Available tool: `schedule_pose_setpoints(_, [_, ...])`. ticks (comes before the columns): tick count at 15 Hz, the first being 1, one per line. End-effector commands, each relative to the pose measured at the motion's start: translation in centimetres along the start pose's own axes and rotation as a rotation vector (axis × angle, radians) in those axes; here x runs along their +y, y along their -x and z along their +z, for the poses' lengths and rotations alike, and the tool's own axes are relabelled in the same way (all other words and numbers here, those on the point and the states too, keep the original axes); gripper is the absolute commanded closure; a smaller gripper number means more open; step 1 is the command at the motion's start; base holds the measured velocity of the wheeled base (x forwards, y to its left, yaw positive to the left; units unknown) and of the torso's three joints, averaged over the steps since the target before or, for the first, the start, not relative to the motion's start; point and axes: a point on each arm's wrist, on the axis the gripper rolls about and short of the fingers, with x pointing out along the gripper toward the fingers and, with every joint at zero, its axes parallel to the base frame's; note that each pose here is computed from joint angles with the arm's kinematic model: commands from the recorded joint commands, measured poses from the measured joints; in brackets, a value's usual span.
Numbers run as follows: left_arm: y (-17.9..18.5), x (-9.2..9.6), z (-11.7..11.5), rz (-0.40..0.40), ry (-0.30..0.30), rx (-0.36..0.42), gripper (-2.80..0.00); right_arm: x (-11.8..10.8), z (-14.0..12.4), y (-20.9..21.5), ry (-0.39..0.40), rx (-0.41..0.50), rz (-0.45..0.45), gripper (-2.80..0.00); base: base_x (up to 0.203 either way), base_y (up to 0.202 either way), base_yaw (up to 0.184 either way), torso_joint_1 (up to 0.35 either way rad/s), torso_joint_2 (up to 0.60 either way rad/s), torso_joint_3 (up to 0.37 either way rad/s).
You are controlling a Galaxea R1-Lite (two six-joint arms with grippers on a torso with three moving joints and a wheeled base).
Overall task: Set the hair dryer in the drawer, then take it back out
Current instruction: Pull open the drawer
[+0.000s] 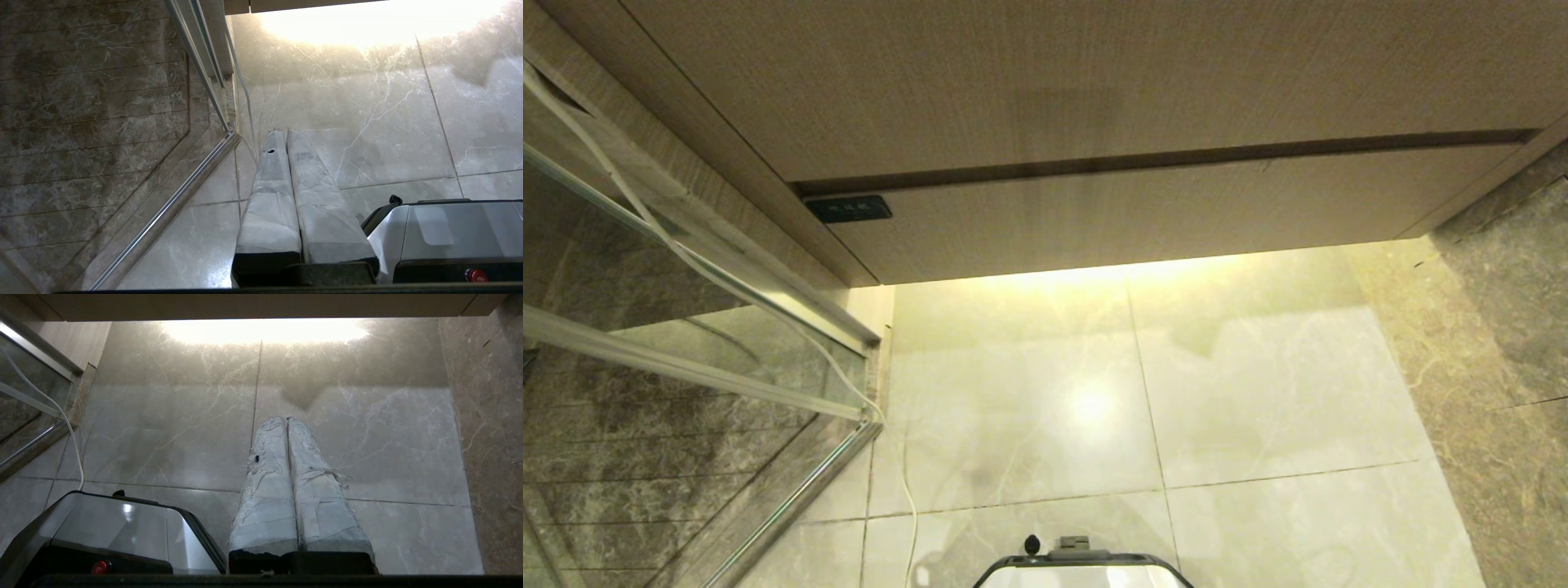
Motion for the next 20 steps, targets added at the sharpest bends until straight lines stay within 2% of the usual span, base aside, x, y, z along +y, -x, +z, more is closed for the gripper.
schedule_pose_setpoints(1, [0.0, 0.0, 0.0, 0.000, 0.001, 0.000, 0.00, 0.1, -1.2, 0.1, 0.020, 0.001, 0.003, 0.00, 0.000, 0.000, 0.000, 0.000, 0.00, 0.000])
schedule_pose_setpoints(5, [0.0, 0.0, 0.0, 0.000, 0.001, 0.000, 0.00, 0.1, -1.1, 0.1, 0.026, -0.003, 0.003, 0.00, 0.000, 0.000, 0.000, 0.000, 0.00, 0.000])
schedule_pose_setpoints(6, [0.0, 0.0, 0.0, 0.001, 0.001, 0.001, 0.00, 0.0, -0.3, 0.3, 0.033, -0.023, -0.001, 0.00, 0.000, 0.000, 0.000, 0.000, 0.00, 0.000])
schedule_pose_setpoints(8, [0.0, 0.0, 0.0, 0.000, 0.001, 0.000, 0.00, -0.2, 4.1, 1.8, 0.046, -0.140, -0.017, 0.00, 0.000, 0.000, 0.000, 0.000, 0.00, 0.000])
schedule_pose_setpoints(9, [0.0, 0.0, 0.0, 0.000, 0.001, 0.000, 0.00, -0.3, 6.9, 2.9, 0.049, -0.171, -0.023, 0.00, 0.000, 0.000, 0.000, 0.000, 0.00, 0.000])
schedule_pose_setpoints(12, [0.0, 0.0, 0.0, 0.001, 0.001, 0.001, 0.00, -0.6, 17.9, 8.4, 0.054, -0.287, -0.042, 0.00, 0.000, 0.000, 0.000, 0.000, 0.00, 0.000])
schedule_pose_setpoints(13, [0.0, 0.0, 0.0, 0.000, 0.001, 0.001, 0.00, -0.7, 21.2, 8.6, 0.048, -0.263, -0.035, 0.00, 0.000, 0.000, 0.000, 0.000, 0.00, 0.000])
schedule_pose_setpoints(14, [0.0, 0.0, 0.0, 0.000, 0.001, 0.000, 0.00, -0.8, 24.0, 6.8, 0.037, -0.183, -0.017, 0.00, 0.000, 0.000, 0.000, 0.000, 0.00, 0.000])
schedule_pose_setpoints(16, [0.0, 0.0, 0.0, 0.001, 0.002, 0.000, 0.00, -1.2, 27.8, 1.1, 0.014, -0.006, 0.029, 0.00, 0.000, 0.000, 0.000, 0.000, 0.00, 0.000])
schedule_pose_setpoints(18, [0.0, 0.0, 0.0, 0.000, 0.001, 0.000, 0.00, -1.3, 29.4, -4.5, 0.007, 0.144, 0.072, 0.00, 0.000, 0.000, 0.000, 0.000, 0.00, 0.000])
schedule_pose_setpoints(20, [0.0, 0.0, 0.0, 0.001, 0.002, 0.001, 0.00, -1.2, 29.3, -10.4, 0.035, 0.299, 0.122, 0.00, 0.000, 0.000, 0.000, 0.000, 0.00, 0.000])
